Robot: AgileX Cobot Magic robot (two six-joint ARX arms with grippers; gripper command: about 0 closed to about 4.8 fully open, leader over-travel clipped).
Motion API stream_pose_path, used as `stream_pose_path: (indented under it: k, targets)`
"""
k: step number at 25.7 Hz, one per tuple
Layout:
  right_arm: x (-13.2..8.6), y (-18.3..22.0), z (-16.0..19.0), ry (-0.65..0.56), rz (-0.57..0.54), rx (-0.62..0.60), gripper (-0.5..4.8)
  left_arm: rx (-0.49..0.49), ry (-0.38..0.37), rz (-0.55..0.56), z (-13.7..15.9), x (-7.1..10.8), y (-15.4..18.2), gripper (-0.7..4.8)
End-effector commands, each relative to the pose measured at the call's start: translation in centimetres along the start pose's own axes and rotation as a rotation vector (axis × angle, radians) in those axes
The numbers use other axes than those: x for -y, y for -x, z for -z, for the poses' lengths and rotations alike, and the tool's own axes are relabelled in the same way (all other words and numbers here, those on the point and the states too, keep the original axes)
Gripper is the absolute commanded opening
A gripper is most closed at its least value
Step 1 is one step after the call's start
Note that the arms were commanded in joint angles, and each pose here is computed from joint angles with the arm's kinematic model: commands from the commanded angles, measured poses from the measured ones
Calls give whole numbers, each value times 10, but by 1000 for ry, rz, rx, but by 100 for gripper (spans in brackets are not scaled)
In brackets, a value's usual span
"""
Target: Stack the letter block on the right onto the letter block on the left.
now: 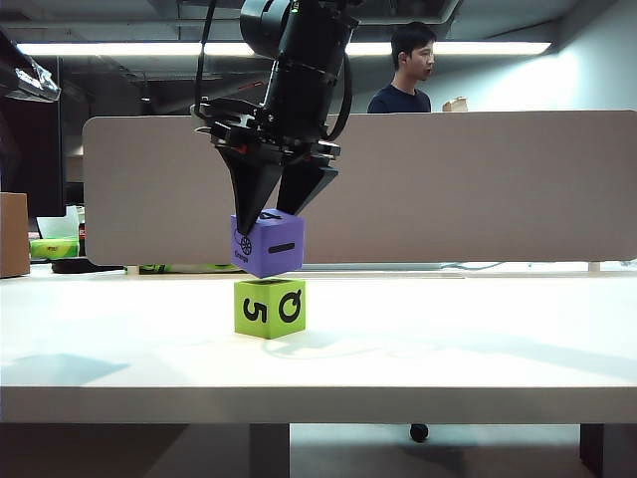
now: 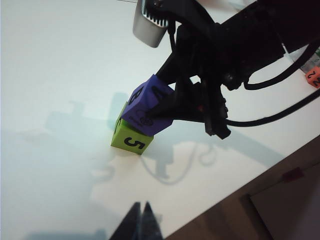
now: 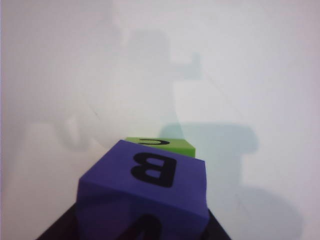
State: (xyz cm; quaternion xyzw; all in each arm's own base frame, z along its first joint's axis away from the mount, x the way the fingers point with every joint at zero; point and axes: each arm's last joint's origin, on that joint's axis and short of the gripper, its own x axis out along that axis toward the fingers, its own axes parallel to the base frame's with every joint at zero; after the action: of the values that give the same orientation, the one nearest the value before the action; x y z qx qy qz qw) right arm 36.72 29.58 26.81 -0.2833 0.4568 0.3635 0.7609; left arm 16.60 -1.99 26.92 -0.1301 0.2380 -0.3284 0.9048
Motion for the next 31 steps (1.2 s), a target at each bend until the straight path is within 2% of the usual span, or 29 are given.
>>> stream_pose_path:
  k: [1,7,8,10,17,20,23,25,26,28,31]
  targets:
    - [-1,-2,1,5,3,-20,269,17,-13,-22,-3,0,2,-4]
    - [0,-3,2,19,17,-36,278,18,-13,-22,-3,0,2,-5]
    - [0,-3,2,19,31,-40,330,18,-14,-22,-3,0,2,-4]
    - [1,-3,2,19,44,-42,391,17,-13,-22,-3,0,2,-4]
    - [1,-2,2,20,52,-39,392,17,-13,-22,-3,0,2,-5]
    - [-1,9,-6,30,138,-21,391,15,-11,-22,-3,0,2,-4]
    - [-5,30,-19,29,207,61,389,4,-2,-20,-2,0,2,-5]
    - [-14,62,-33,24,226,186,248,-27,26,-27,2,-1,2,-4]
    - [-19,84,-37,-1,225,265,19,-20,20,-26,1,-1,2,-5]
    - [-27,105,-40,-49,224,342,-9,-11,35,-34,0,-1,2,1]
    - [-38,131,-40,-59,214,418,-9,3,51,-119,0,-3,2,3]
